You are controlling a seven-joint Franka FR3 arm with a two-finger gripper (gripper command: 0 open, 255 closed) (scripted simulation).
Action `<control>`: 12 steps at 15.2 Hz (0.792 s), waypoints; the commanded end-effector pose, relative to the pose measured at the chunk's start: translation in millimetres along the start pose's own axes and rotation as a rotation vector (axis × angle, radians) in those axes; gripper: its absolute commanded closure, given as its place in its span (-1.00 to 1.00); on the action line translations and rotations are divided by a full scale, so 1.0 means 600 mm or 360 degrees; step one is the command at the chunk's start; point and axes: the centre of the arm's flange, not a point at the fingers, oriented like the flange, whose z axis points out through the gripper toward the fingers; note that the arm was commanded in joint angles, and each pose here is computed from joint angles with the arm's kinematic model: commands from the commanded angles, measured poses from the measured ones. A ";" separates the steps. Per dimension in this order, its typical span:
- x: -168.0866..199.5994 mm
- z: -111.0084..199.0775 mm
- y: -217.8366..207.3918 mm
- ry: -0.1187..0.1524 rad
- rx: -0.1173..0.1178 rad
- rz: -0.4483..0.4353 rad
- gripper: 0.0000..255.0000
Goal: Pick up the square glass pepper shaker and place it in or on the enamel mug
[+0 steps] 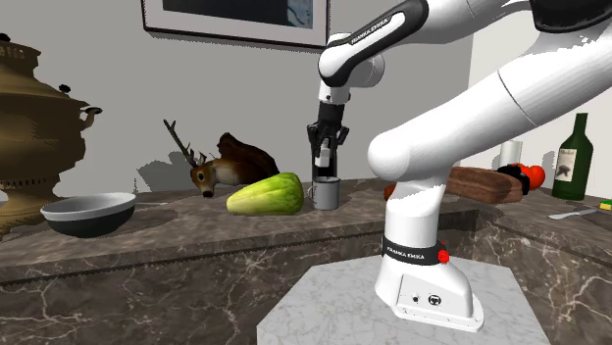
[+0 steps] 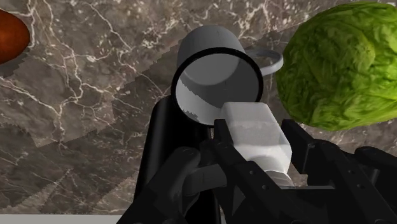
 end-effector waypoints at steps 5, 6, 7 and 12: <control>-0.014 0.052 0.001 0.0001 0.0000 0.0000 1.00; -0.016 0.060 0.001 0.0001 0.0000 0.0000 1.00; -0.018 0.065 0.001 0.0001 0.0000 0.0000 1.00; -0.018 0.065 0.001 0.0001 0.0000 0.0000 1.00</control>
